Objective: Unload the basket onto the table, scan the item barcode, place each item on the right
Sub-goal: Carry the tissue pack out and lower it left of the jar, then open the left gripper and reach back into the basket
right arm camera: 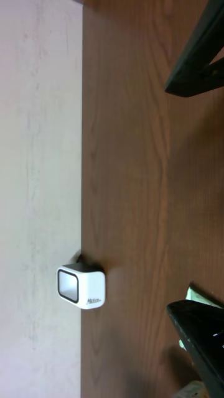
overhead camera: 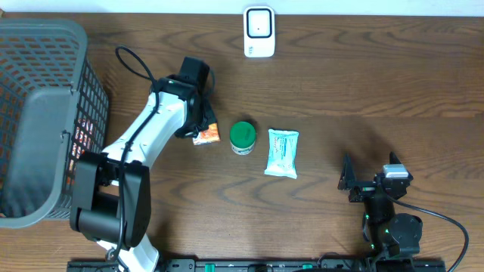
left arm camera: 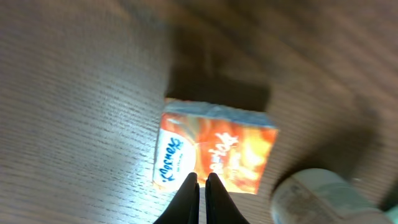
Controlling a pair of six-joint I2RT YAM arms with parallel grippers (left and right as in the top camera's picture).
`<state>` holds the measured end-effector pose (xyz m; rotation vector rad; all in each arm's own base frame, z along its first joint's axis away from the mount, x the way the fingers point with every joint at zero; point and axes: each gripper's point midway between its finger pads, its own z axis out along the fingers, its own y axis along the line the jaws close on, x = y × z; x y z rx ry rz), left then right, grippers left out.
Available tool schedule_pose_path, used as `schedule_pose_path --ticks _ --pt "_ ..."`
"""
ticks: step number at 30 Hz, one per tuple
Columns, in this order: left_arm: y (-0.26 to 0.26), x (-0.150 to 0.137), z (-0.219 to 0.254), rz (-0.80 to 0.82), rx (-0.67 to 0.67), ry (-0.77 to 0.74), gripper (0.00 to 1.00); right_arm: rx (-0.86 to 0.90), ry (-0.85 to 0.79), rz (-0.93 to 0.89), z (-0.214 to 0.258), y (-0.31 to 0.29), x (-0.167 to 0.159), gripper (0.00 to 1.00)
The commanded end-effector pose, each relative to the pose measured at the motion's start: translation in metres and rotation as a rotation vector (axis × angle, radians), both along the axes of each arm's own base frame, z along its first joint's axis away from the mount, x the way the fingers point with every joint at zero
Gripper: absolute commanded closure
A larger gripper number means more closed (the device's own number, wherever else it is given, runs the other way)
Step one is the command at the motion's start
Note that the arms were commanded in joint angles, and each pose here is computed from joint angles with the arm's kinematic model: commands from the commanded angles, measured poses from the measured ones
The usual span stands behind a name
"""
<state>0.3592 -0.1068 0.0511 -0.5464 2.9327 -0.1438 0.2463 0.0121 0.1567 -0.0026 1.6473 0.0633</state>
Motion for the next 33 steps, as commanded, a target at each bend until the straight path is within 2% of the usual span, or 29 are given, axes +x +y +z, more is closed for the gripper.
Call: schedule_pose_path --ticks 1,16,21,23,25,27,28,29,33 --pt "0.007 -0.007 -0.018 0.027 0.03 0.036 0.93 0.009 0.001 -0.001 0.0 0.0 0.0 0.01" --pt "0.01 -0.012 -0.036 0.044 0.049 0.077 0.92 0.009 0.001 -0.002 0.0 0.0 0.0 0.01" --pt "0.012 -0.007 -0.004 0.05 0.04 0.035 0.92 0.009 0.001 -0.001 0.0 0.0 0.0 0.01" --pt "0.01 0.004 0.029 0.011 0.026 -0.045 0.85 0.009 0.001 -0.001 0.0 0.0 0.0 0.01" --pt "0.01 0.015 0.074 -0.047 0.014 -0.158 0.67 0.009 0.001 -0.002 0.0 0.0 0.0 0.01" --pt "0.017 0.022 0.121 -0.063 0.031 -0.28 0.23 0.009 0.001 -0.002 0.0 0.0 0.0 0.01" --pt "0.026 0.024 0.146 -0.044 0.058 -0.348 0.08 0.009 0.001 -0.002 0.0 0.0 0.0 0.01" --pt "0.037 0.025 0.171 -0.015 0.089 -0.418 0.02 0.009 0.001 -0.001 0.0 0.0 0.0 0.01" --pt "0.087 0.009 0.255 0.091 0.211 -0.646 0.02 0.009 0.001 -0.002 0.0 0.0 0.0 0.01"
